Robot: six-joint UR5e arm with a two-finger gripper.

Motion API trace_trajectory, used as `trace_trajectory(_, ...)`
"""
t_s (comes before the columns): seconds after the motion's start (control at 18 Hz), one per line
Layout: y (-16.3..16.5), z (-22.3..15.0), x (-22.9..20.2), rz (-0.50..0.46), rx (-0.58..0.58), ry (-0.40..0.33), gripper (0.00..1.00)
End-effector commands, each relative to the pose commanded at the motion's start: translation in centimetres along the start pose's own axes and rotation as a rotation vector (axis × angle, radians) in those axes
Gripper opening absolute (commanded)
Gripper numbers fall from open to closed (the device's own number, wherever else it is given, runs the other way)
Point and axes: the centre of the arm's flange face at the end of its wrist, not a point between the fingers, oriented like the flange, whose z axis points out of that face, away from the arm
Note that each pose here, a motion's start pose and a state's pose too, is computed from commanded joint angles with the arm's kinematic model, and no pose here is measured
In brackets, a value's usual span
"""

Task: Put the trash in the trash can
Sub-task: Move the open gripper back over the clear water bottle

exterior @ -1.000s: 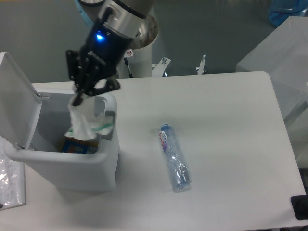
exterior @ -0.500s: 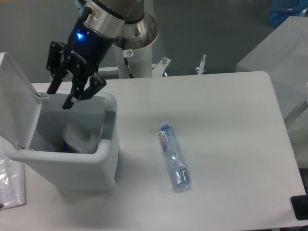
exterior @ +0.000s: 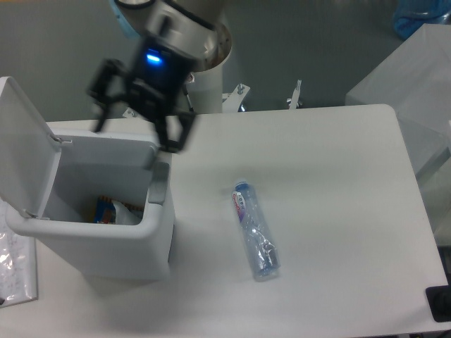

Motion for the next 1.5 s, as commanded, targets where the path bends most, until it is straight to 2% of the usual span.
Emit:
trace_trajectory(0.11,2.5,1.1,-5.7,-0.074,-0.023,-0.011,1.00)
trace_trajectory(0.28,5.4,5.0,-11.9,-0.152,-0.109,-0.023,1.00)
trace_trajectory(0.61,9.7,11.1,-18.4,-0.216,-0.307,-0.088,1.00)
trace_trajectory(0.78,10.4,14.1,-19.3,-0.215,-0.377,-0.099,1.00)
trace_trajectory(1.0,10.7,17.3,-19.6,-0.263,-0.455,-0.139,1.00)
trace_trajectory(1.5,12.8,21.5,-18.6,-0.240,-0.582,-0.151,1.00)
